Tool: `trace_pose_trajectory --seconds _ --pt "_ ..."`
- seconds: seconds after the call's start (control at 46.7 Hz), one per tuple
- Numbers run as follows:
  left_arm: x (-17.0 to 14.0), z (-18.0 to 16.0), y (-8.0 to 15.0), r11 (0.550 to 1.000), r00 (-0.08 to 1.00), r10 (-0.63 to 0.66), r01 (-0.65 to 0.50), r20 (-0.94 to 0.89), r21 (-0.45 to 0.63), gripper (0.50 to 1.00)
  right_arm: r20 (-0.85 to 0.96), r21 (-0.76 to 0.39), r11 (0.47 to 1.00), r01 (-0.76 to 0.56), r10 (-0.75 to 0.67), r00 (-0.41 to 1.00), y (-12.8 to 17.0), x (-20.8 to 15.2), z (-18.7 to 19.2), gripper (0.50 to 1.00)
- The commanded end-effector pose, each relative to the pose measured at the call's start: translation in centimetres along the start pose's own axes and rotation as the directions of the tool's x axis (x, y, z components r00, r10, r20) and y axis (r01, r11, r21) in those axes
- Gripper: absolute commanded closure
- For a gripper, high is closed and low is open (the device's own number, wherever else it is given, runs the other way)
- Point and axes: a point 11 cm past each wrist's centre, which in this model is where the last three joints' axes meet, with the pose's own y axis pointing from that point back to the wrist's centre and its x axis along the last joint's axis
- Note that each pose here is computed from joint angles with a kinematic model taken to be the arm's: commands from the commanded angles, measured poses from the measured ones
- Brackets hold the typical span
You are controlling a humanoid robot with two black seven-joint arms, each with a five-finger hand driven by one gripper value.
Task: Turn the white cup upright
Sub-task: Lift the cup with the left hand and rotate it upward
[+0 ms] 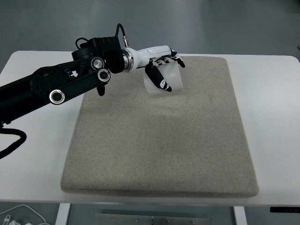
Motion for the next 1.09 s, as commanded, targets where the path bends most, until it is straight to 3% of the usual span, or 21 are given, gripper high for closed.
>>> trace_pose_trajectory --seconds 0.0,0.364,0.792,1.07 --pt "0.7 -0.2 0.1 0.999 0.992 0.010 -0.015 -0.128 -0.033 0.909 0.000 0.000 1.000 0.000 0.000 1.000 0.0 0.0 0.0 0.572" --pt "3.5 -2.1 0.9 0.974 0.898 0.085 -0.165 -0.431 -0.152 0.911 0.000 0.000 1.000 0.000 0.000 1.000 0.0 0.0 0.0 0.572" --pt "3.0 -4.7 1.4 0.917 0.843 0.140 -0.309 -0.519 -0.254 0.902 0.000 0.000 1.000 0.000 0.000 1.000 0.0 0.0 0.0 0.572" --pt "1.0 -5.8 1.2 0.864 0.813 0.136 -0.377 -0.566 -0.335 0.911 0.000 0.000 1.000 0.000 0.000 1.000 0.0 0.0 0.0 0.570"
